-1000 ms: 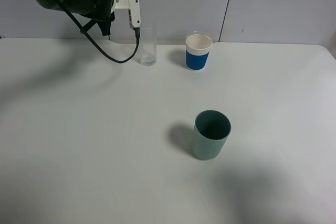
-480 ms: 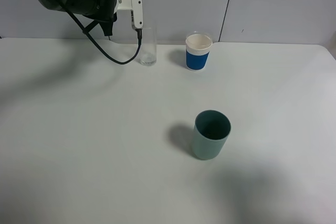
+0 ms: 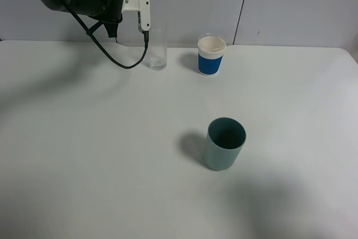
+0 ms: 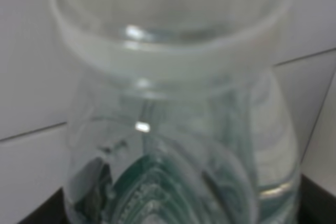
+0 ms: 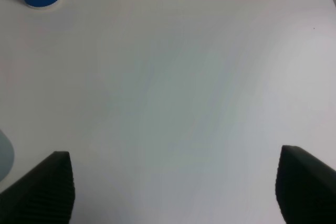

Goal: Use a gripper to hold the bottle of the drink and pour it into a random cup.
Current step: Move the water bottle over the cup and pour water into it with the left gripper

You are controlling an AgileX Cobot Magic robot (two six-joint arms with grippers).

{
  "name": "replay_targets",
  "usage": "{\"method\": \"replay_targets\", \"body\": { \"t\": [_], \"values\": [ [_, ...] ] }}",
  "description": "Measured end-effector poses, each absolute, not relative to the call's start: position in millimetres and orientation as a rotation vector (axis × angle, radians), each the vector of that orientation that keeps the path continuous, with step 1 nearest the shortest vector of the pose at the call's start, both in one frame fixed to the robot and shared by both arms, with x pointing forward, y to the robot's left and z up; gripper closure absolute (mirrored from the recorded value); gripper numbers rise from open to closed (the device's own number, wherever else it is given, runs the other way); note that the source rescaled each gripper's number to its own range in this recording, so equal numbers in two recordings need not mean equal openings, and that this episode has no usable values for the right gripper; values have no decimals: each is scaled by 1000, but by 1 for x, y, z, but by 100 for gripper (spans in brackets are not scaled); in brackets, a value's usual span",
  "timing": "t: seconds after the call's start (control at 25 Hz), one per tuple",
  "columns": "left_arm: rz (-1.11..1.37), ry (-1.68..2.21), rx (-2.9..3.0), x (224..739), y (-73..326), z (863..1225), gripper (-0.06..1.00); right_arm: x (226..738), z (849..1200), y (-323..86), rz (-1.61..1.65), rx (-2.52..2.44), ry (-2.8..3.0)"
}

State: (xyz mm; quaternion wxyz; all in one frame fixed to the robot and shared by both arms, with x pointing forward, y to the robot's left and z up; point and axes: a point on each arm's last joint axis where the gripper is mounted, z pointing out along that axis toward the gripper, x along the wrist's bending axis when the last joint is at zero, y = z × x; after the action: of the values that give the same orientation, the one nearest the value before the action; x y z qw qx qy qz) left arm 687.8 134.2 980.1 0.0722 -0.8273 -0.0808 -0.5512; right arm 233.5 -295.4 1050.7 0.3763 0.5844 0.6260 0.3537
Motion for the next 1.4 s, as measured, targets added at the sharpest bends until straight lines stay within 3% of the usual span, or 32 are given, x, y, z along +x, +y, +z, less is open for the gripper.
{"method": "replay_targets", "body": {
  "t": [1.4],
  "values": [
    [-1663,-153,-2451,689,134,982,91,233,1051,-295,905,1495,1601]
  ]
}}
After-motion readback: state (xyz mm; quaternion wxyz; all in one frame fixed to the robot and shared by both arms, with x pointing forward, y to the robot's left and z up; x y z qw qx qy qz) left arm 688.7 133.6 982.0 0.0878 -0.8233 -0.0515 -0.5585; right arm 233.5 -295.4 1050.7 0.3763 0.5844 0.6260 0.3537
